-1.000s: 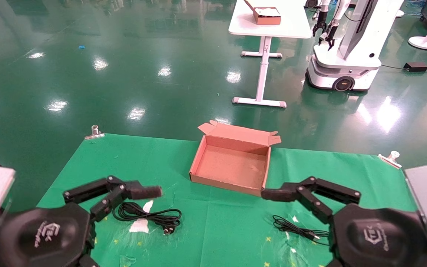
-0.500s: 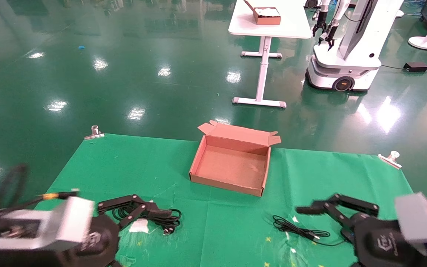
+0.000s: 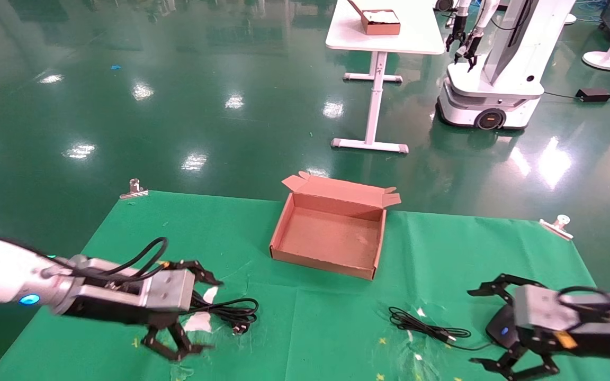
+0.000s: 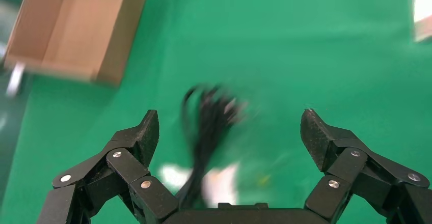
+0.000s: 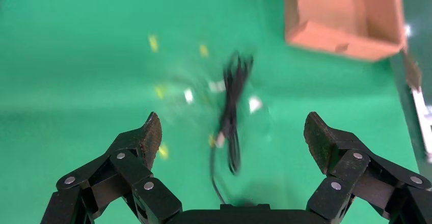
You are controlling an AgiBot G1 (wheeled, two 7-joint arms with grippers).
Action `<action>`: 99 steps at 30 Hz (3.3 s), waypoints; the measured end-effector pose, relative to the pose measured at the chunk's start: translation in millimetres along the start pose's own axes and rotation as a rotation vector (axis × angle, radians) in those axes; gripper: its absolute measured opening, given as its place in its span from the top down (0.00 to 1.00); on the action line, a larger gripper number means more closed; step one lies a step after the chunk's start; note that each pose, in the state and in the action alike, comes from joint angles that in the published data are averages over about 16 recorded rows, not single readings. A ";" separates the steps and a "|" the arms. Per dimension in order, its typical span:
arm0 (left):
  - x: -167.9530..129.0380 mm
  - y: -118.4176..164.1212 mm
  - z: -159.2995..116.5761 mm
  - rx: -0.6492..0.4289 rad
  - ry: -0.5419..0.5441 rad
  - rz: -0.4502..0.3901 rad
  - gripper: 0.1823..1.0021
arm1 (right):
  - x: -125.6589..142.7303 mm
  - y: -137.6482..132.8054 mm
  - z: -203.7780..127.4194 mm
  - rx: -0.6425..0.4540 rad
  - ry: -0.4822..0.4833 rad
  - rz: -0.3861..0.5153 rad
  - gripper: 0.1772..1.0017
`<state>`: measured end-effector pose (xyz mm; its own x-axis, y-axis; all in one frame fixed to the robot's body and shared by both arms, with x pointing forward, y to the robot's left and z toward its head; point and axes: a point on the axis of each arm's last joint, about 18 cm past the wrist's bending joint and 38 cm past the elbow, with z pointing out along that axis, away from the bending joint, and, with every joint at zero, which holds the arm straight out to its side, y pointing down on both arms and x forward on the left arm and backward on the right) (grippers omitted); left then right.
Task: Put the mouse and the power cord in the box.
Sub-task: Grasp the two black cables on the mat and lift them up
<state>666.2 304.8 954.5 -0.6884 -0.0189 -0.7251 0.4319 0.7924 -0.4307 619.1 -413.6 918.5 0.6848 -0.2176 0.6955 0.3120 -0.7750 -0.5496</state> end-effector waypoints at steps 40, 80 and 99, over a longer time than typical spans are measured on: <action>-20.4 48.8 61.8 -0.335 -0.029 0.236 0.02 | 15.7 19.3 98.4 -0.205 -0.021 -0.154 0.01; -20.0 47.8 61.5 -0.324 -0.031 0.229 0.83 | 16.0 18.5 97.4 -0.198 -0.019 -0.154 0.81; -70.4 9.7 -10.9 -0.121 -0.220 0.056 0.93 | 60.0 -8.4 35.7 -0.092 0.109 -0.138 0.95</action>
<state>712.5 320.5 1007.2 -0.5161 -0.0944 -0.8513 0.3839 0.8630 -0.3284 681.0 -399.0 948.3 0.5626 -0.1646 0.8102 0.3329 -0.8519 -0.4043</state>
